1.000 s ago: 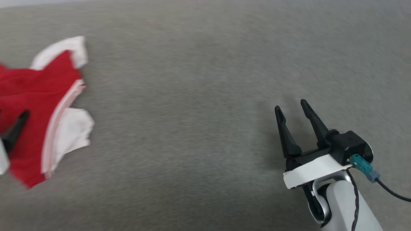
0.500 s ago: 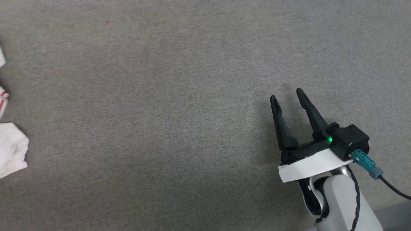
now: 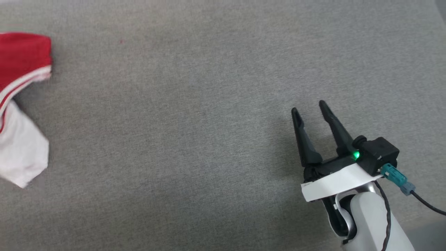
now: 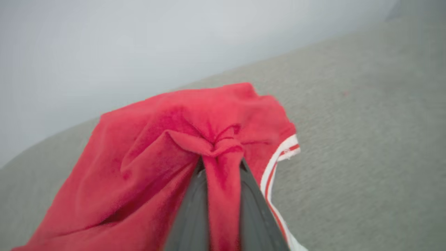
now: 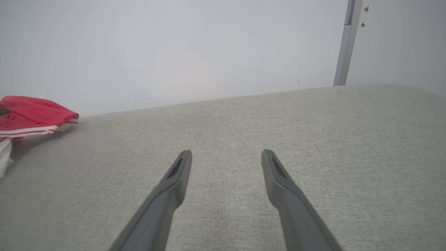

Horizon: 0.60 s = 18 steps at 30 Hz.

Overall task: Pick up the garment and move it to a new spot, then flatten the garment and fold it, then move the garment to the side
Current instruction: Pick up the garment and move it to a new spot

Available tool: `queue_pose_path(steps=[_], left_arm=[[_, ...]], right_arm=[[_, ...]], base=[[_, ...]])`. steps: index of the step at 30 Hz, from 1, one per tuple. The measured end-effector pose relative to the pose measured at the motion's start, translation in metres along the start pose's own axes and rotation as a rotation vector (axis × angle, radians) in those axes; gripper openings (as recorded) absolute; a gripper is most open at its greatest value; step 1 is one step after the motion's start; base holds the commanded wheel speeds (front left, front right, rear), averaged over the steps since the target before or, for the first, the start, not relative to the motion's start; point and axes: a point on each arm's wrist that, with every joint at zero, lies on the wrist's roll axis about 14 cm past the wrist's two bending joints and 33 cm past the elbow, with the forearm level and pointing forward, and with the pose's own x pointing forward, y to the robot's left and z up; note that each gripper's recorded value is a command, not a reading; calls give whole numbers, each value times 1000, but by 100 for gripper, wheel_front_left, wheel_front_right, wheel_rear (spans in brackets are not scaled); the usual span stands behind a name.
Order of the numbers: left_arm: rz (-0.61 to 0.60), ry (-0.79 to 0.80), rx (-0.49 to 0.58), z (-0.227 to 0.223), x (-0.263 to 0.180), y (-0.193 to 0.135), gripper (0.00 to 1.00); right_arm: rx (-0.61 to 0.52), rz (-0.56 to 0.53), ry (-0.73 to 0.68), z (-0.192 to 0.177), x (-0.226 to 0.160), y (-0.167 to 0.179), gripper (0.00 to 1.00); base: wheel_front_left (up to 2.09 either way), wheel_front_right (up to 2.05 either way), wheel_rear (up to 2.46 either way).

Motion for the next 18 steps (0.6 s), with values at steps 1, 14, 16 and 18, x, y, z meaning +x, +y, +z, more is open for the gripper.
queue_pose_path(steps=[1,14,16,18], left_arm=[[-24,-35,20,13,3,-9,0],[-652,-322,162,133,31,-242,0],[-768,-320,164,134,26,-282,0],[-863,-285,165,125,22,-312,0]], right_arm=[[6,-2,-6,2,-1,0,100],[83,-146,-33,14,-34,-39,100],[95,-170,-30,13,-40,-44,100],[106,-197,-25,12,-47,-50,100]], base=[[0,0,0],[0,0,0],[0,0,0],[0,0,0]])
